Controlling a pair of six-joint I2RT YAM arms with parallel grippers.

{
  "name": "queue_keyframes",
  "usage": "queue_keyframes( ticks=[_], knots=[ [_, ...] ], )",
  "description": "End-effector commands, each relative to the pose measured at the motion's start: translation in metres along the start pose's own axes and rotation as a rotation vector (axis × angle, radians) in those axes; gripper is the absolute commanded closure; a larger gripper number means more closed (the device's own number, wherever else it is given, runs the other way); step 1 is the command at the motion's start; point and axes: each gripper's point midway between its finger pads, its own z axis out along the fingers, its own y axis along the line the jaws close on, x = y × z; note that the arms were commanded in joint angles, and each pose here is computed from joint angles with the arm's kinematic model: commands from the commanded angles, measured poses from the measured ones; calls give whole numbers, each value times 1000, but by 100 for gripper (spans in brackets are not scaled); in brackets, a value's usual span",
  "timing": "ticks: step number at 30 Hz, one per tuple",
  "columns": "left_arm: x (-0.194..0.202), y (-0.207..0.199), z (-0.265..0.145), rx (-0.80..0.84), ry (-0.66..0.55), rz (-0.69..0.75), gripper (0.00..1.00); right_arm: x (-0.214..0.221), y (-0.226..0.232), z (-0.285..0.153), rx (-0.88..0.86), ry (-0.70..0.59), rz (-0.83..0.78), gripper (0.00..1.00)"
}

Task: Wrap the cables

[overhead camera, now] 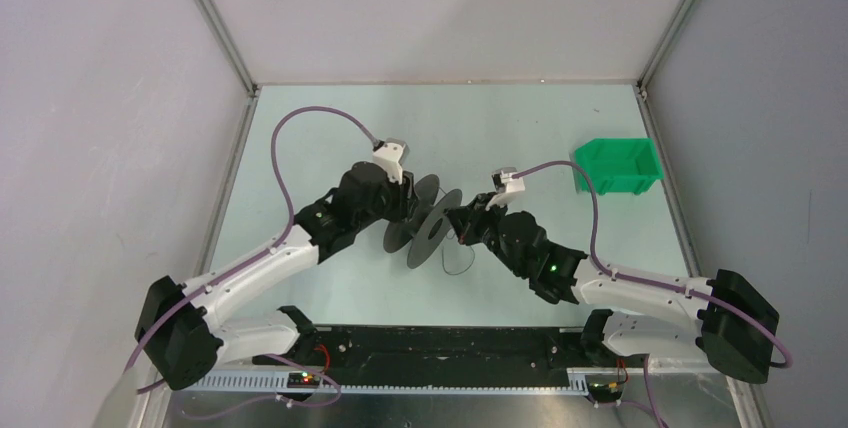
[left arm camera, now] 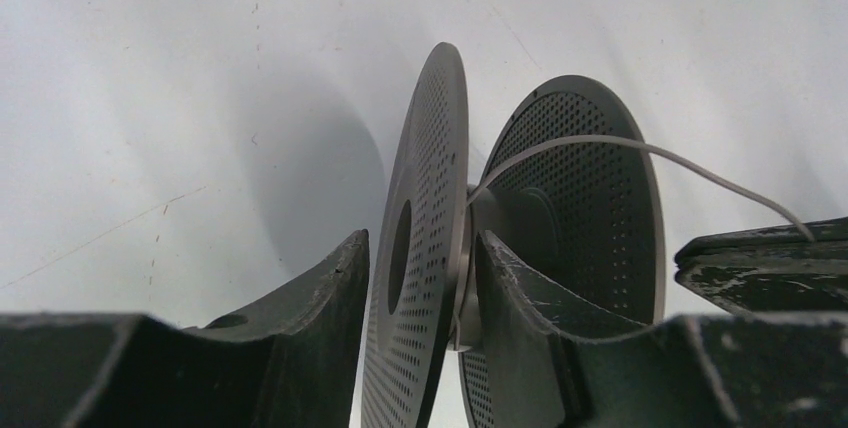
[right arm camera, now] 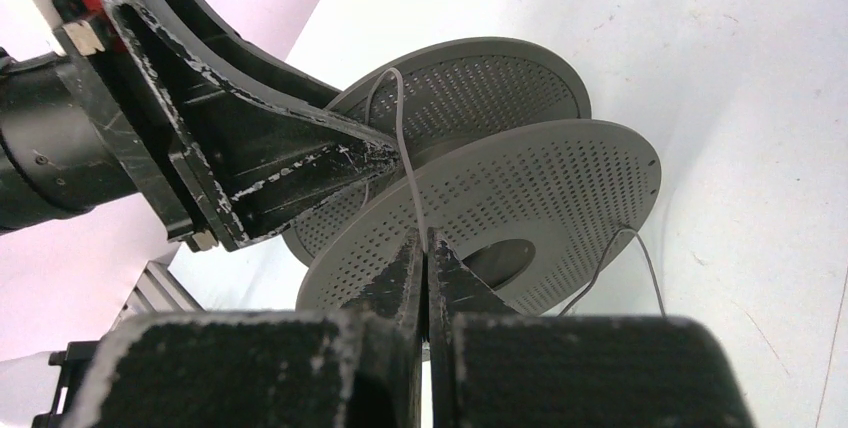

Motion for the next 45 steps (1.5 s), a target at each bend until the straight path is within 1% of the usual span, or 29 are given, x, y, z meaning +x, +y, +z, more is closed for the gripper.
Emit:
queue_keyframes(
  ticks=[1, 5, 7, 10, 12, 17, 19, 21, 23, 24, 29, 33, 36, 38, 39, 40, 41, 42, 43, 44, 45],
  knots=[
    [-8, 4, 3, -24, -46, 23, 53, -13, 9, -2, -27, -53, 42, 100],
    [-6, 5, 5, -32, -40, 32, 55, -10, 7, -1, -20, -44, 36, 100],
    [-5, 4, 5, -30, -37, 38, 58, -7, 6, 0, -16, -38, 34, 100],
    [-5, 4, 6, -34, -37, 47, 66, -5, 5, 0, -15, -35, 32, 100],
    [-5, 7, 5, -50, -39, 44, 68, -4, 4, 0, -16, -30, 28, 100],
    [-4, 9, 5, -60, -39, 41, 68, 3, 0, 3, -3, -12, 9, 100],
    [-3, 8, 5, -57, -36, 45, 70, 6, -1, 4, 2, -6, 5, 100],
    [0, 9, 6, -59, -29, 50, 74, 6, -2, 4, 3, -6, 3, 100],
    [2, 8, 6, -50, -22, 56, 81, 7, -2, 5, 1, -7, 1, 100],
    [3, 7, 7, -47, -19, 61, 86, 7, -2, 5, -1, -8, 1, 100],
    [0, 5, 7, -44, -23, 78, 99, 5, 4, 4, -33, -16, 3, 100],
    [-5, 5, 5, -49, -38, 81, 100, 6, 9, 5, -63, -11, 0, 100],
    [-8, 7, 1, -61, -48, 72, 100, 5, 10, 5, -66, -14, -4, 94],
    [-10, 12, -2, -96, -49, 57, 100, 3, 10, 4, -69, -19, -24, 87],
    [-13, 17, -4, -122, -58, 46, 100, 3, 10, 4, -78, -17, -56, 80],
    [-12, 23, -6, -159, -55, 44, 100, 1, 12, 3, -89, -22, -73, 75],
    [-15, 26, -9, -177, -62, 36, 100, 0, 12, 2, -104, -20, -120, 68],
    [-14, 31, -11, -203, -53, 41, 100, -2, 14, 0, -116, -24, -144, 64],
    [-19, 32, -14, -209, -63, 47, 100, -2, 16, -1, -141, -20, -195, 56],
    [-18, 36, -17, -232, -57, 53, 100, -6, 18, -4, -161, -29, -219, 53],
    [-24, 37, -22, -240, -72, 51, 100, -6, 21, -7, -196, -27, -276, 46]
  ],
)
